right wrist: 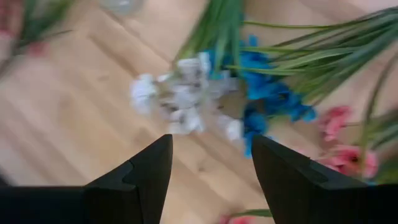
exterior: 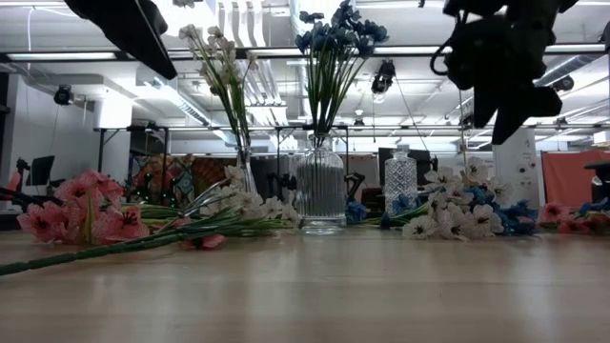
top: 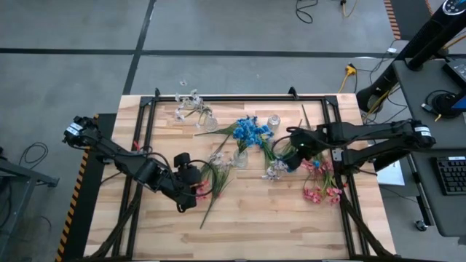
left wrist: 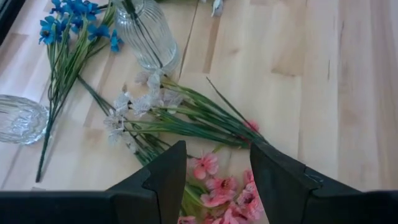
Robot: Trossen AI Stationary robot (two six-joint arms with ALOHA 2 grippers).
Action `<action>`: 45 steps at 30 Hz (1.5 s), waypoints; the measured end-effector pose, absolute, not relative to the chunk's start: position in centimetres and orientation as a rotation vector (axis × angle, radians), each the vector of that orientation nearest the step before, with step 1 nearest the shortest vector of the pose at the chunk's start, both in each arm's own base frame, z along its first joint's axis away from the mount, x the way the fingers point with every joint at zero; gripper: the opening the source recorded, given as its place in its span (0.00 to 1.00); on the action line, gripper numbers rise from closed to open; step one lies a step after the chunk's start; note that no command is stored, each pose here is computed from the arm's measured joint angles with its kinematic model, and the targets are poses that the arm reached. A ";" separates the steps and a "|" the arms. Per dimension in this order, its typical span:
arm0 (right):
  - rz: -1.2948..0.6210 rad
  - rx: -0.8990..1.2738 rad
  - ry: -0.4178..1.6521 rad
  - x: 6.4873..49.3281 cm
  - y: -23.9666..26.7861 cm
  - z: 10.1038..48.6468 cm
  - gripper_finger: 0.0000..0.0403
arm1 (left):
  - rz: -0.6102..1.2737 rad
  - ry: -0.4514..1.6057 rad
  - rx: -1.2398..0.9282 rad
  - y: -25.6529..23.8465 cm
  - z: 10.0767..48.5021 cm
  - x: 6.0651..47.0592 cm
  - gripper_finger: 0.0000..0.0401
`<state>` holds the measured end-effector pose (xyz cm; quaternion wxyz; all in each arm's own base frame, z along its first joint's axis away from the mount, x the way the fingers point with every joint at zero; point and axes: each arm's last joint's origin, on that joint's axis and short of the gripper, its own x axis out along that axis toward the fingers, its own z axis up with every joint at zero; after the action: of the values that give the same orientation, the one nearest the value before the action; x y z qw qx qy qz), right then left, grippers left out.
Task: Sort flowers into vase by color
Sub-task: Put the left pink flowers into the right transparent vase
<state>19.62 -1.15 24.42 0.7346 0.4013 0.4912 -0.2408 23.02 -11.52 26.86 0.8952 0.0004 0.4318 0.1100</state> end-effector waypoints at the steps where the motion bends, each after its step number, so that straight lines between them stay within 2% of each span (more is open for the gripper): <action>1: -0.546 0.872 1.089 19.8 -1.2 24.2 0.52 | 0.226 0.899 0.009 -11.5 26.8 23.0 0.40; 9: -0.555 0.787 1.235 21.8 -1.4 24.2 0.52 | 0.217 0.887 0.014 -11.6 26.5 23.1 0.40; 17: -0.709 0.759 1.444 21.1 -1.4 25.5 0.52 | 0.230 0.906 -0.020 -11.9 24.8 22.4 0.40; 25: -0.701 0.752 1.420 20.2 -1.3 26.0 0.58 | 0.203 0.915 -0.018 -12.9 24.5 21.7 0.40; 33: -0.777 0.755 1.417 19.4 -1.1 23.8 0.66 | 0.207 0.888 0.109 -12.7 24.6 21.8 0.40; 45: -0.836 0.732 1.462 18.4 -1.0 21.0 0.67 | 0.165 0.839 0.255 -12.2 26.2 22.9 0.40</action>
<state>18.38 -0.96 20.99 0.6072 0.3168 0.6326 -0.3616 22.88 -12.20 26.21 0.9021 0.1235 0.4058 0.0799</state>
